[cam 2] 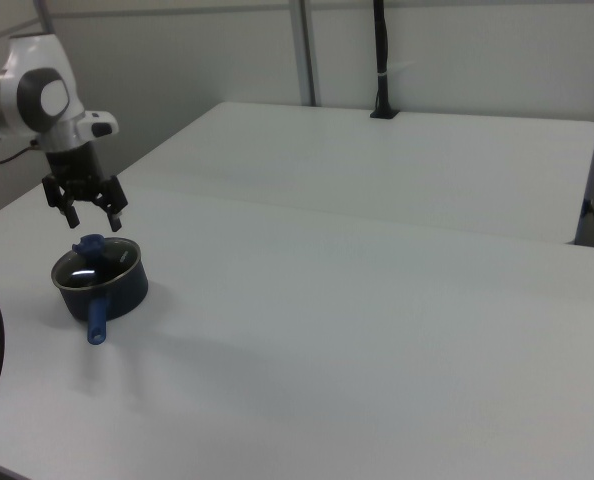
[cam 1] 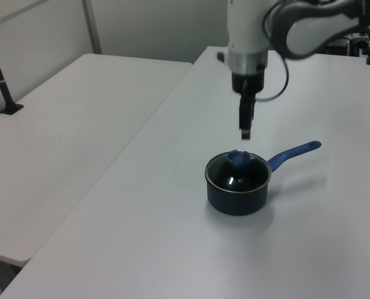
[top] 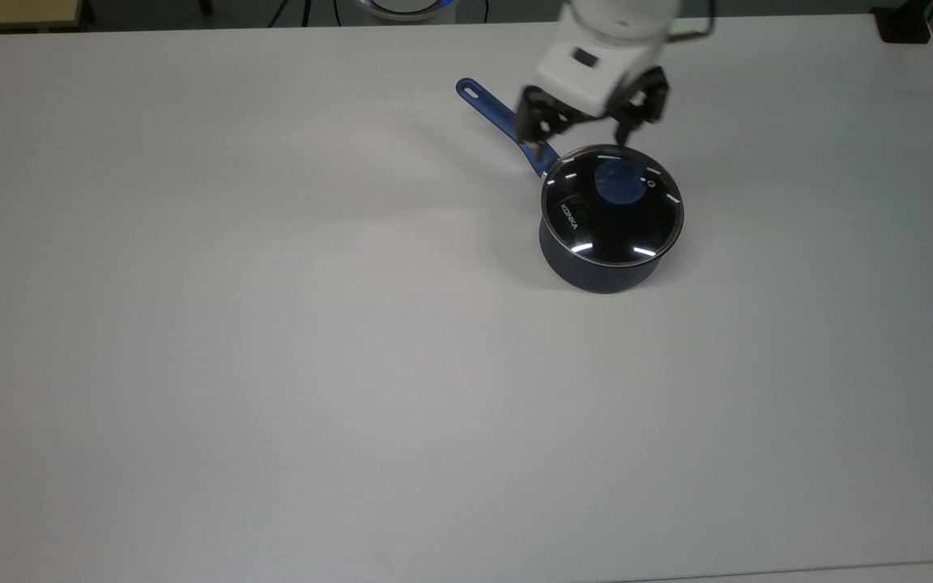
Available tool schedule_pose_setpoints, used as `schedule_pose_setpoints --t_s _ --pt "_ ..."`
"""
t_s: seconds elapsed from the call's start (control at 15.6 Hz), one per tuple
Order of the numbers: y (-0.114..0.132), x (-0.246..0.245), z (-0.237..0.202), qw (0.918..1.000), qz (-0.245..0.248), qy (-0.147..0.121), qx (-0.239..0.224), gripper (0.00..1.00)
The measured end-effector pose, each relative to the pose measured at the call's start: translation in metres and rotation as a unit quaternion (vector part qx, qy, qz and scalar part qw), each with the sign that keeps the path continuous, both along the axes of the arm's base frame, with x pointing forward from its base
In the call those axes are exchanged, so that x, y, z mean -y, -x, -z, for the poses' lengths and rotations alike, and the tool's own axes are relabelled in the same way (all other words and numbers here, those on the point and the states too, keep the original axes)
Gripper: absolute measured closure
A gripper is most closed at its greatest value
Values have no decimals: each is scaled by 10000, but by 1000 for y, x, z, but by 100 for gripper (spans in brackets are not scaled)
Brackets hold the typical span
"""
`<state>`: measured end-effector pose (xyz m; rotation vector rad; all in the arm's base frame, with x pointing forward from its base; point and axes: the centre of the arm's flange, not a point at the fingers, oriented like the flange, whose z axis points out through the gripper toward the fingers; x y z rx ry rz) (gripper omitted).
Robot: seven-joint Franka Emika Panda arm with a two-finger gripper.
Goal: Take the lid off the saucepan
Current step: 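Lower the gripper onto the blue knob and close on it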
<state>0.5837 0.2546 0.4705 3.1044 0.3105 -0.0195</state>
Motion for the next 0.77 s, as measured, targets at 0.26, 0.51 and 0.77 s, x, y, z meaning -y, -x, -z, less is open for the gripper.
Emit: schedule_pose_setpoints --t_s 0.26,0.51,0.77 --pt "-2 -37 32 9993 341 -79 110 0" --pt "-3 -46 52 9987 492 -65 63 1" --pt "-6 -46 49 9986 501 -88 115 37"
